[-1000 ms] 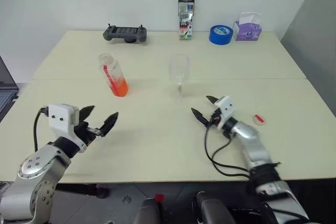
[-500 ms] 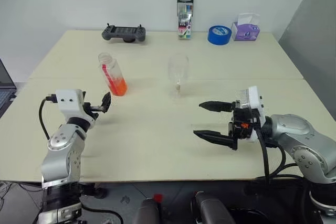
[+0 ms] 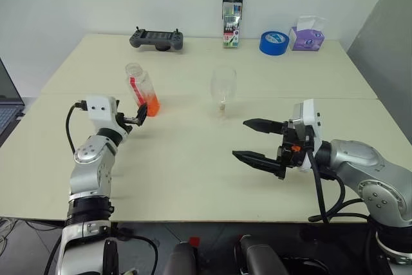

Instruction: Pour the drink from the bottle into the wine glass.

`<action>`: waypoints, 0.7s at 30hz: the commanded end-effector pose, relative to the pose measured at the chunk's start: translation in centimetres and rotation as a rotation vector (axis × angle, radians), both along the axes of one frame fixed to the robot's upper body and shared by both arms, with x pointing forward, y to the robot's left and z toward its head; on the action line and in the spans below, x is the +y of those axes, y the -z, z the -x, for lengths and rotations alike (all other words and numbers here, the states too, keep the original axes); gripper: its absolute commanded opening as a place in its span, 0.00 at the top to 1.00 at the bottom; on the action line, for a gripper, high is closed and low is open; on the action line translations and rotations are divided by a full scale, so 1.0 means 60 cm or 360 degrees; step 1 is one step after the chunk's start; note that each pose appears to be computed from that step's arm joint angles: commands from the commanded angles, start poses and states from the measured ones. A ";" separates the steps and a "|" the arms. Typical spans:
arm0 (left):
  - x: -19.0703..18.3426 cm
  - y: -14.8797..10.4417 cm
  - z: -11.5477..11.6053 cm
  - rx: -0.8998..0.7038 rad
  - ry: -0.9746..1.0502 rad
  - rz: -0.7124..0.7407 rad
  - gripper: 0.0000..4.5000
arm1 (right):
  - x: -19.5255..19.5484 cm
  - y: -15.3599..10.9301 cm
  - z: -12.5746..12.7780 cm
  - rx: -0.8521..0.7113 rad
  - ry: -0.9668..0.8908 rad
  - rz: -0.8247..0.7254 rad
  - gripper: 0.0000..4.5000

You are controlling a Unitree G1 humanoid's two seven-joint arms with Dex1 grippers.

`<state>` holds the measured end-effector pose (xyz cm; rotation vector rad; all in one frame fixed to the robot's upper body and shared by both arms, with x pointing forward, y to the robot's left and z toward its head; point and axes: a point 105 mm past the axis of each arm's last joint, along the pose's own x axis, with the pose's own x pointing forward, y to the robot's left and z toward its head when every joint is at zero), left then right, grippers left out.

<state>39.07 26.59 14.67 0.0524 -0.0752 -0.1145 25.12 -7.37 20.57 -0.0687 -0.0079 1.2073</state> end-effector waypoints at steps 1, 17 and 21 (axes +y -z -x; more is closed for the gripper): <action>0.000 -0.024 -0.012 -0.0074 0.0055 -0.0081 0.00 | -0.001 -0.022 0.007 -0.0079 0.0019 -0.0039 0.00; -0.013 -0.018 -0.075 -0.0066 0.0079 -0.0054 0.04 | -0.012 -0.018 0.007 -0.0063 0.0144 -0.0051 0.00; -0.019 -0.024 -0.081 -0.0088 0.0093 -0.0034 0.25 | -0.015 -0.015 0.006 -0.0062 0.0160 -0.0048 0.00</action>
